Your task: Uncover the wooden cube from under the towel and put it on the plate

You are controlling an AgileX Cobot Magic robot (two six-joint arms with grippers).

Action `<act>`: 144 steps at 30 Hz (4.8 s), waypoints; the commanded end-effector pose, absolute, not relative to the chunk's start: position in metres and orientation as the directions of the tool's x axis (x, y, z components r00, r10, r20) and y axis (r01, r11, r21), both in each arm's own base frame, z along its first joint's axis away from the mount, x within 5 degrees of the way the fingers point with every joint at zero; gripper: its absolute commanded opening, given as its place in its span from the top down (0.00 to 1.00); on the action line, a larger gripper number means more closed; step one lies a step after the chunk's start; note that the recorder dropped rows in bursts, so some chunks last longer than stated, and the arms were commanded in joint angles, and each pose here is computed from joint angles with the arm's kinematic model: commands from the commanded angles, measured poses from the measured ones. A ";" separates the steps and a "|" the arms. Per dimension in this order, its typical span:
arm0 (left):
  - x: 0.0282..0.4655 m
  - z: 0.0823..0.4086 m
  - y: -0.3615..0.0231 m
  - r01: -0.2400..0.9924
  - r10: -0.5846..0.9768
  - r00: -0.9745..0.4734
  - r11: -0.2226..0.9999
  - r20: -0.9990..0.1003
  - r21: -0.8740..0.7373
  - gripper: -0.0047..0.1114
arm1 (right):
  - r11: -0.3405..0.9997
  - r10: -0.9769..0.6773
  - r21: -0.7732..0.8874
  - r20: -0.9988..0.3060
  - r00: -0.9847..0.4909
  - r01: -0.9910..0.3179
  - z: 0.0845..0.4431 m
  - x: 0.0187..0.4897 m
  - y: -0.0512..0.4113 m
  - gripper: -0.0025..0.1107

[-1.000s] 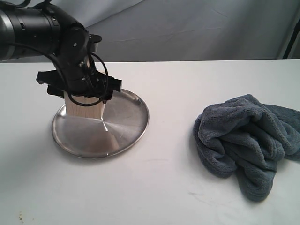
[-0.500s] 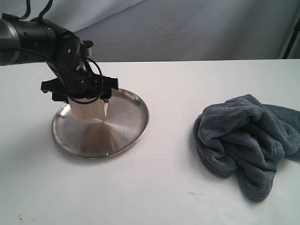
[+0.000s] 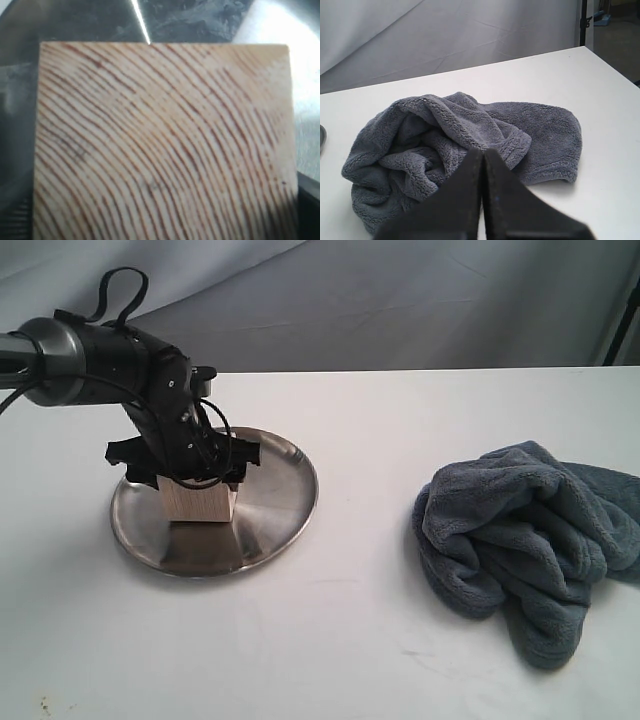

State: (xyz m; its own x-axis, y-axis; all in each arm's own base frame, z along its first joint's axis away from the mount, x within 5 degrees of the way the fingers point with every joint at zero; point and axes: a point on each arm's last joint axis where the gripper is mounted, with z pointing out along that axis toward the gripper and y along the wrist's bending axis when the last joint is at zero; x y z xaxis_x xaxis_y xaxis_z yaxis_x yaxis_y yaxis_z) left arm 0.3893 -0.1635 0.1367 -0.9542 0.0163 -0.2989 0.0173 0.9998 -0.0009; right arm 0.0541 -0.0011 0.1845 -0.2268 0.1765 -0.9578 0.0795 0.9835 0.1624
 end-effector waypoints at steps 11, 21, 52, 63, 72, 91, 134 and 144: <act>0.392 0.135 -0.167 0.054 0.045 -0.944 0.998 -0.327 -0.017 0.17 | 0.983 0.175 0.160 -0.959 -0.224 0.085 0.184 0.054 -0.001 0.98; 0.391 0.164 -0.166 0.057 0.035 -0.920 0.997 -0.391 -0.044 0.17 | 0.983 0.175 0.160 -0.959 -0.224 0.085 0.184 0.054 -0.001 0.98; 0.368 0.290 -0.138 0.156 0.189 -0.728 0.982 -0.659 0.110 0.79 | 0.983 0.175 0.160 -0.959 -0.224 0.085 0.184 0.054 -0.001 0.98; 0.357 0.309 -0.100 0.001 0.209 -0.773 0.945 -0.600 0.328 0.96 | 0.983 0.175 0.160 -0.959 -0.224 0.085 0.184 0.054 -0.001 0.98; 0.352 0.322 0.001 -0.286 -0.163 -0.803 0.949 -0.574 0.131 0.96 | 0.983 0.175 0.160 -0.959 -0.224 0.085 0.184 0.054 -0.001 0.98; 0.238 0.442 0.023 -0.170 -0.139 -0.573 0.984 -0.807 -0.048 0.96 | 0.983 0.175 0.160 -0.959 -0.224 0.085 0.184 0.054 -0.001 0.98; -0.042 0.389 0.006 -0.184 0.049 0.322 0.983 -0.946 -0.011 0.96 | 0.984 0.174 0.159 -0.961 -0.217 0.085 0.185 0.054 -0.002 0.98; 0.020 0.302 0.010 -0.166 0.016 0.057 0.986 -0.998 0.006 0.96 | 0.984 0.174 0.159 -0.961 -0.217 0.085 0.185 0.054 -0.002 0.98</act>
